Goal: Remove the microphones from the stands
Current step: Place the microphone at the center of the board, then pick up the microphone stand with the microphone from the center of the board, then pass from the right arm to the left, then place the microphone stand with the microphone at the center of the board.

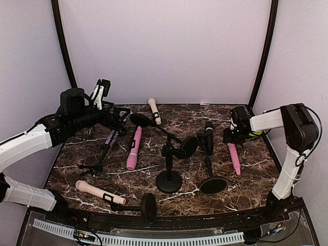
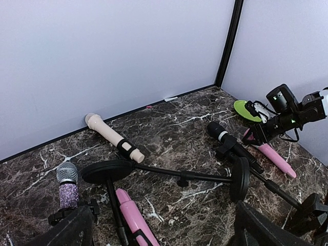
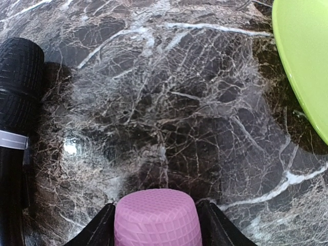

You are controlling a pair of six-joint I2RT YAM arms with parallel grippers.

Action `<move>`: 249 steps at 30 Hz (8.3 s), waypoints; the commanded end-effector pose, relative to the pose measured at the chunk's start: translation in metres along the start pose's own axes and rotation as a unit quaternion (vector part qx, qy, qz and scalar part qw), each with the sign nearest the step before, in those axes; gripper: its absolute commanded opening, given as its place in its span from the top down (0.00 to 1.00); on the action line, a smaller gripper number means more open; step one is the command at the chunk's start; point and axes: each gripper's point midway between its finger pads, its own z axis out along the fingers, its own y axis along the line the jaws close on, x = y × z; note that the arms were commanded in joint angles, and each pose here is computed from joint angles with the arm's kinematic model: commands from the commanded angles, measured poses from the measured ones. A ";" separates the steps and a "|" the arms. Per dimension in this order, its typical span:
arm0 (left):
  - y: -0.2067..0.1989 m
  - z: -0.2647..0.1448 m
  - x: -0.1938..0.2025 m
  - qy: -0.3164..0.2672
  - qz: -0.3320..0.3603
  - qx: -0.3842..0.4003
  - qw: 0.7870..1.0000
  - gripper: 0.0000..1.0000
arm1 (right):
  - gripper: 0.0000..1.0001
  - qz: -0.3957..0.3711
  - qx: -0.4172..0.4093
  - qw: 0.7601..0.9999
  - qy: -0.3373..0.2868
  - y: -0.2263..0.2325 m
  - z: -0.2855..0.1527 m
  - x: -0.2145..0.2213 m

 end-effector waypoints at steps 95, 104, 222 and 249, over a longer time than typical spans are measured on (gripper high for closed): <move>0.007 -0.027 -0.028 -0.056 0.027 -0.030 0.998 0.03 | 1.00 -0.237 -0.318 0.909 -0.127 0.295 -0.106 -0.035; 0.010 -0.022 -0.022 -0.048 0.027 -0.037 0.998 0.03 | 1.00 -0.175 -0.335 0.901 -0.215 0.282 -0.148 -0.058; -0.180 0.050 -0.121 -0.219 0.005 0.295 0.930 1.00 | 0.20 -0.190 -0.403 0.820 -0.359 0.240 -0.323 -0.013; -0.103 0.052 -0.010 -0.203 0.086 0.116 0.968 1.00 | 0.24 -0.164 -0.388 0.838 -0.348 0.240 -0.280 -0.002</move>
